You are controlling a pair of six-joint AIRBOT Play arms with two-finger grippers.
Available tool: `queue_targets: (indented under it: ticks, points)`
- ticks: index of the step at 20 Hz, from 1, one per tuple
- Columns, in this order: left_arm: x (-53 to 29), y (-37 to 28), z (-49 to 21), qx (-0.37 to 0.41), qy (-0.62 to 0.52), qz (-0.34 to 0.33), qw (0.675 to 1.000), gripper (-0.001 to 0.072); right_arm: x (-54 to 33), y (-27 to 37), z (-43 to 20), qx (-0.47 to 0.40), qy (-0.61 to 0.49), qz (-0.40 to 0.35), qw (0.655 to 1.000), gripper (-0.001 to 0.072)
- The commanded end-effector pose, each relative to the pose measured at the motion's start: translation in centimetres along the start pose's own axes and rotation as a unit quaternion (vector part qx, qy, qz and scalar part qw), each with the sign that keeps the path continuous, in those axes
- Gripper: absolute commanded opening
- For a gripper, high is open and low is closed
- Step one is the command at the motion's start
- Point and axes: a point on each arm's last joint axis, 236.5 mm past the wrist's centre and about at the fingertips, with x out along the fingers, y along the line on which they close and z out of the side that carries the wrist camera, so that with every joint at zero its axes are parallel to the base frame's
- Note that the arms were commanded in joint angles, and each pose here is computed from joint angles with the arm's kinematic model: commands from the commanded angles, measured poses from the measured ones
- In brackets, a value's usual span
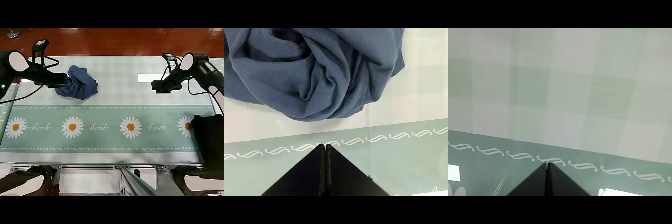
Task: Fold the shirts.
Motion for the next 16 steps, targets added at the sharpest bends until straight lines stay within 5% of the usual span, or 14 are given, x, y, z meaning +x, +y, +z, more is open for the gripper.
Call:
queue_targets:
  ticks: [1, 16]
  points:
    - [0.0, 0.0, 0.0, 0.0, 0.0, 0.0, 1.0, 0.0029, 0.0, 0.0, 0.0, 0.0, 0.0, 0.0, 1.0, 0.0018]
    - [0.0, -0.3, 2.2, 0.002, -0.046, -0.003, 0.999, 0.0029, 0.0, 0.2, 0.6, 0.001, -0.013, 0.003, 1.0, 0.0018]
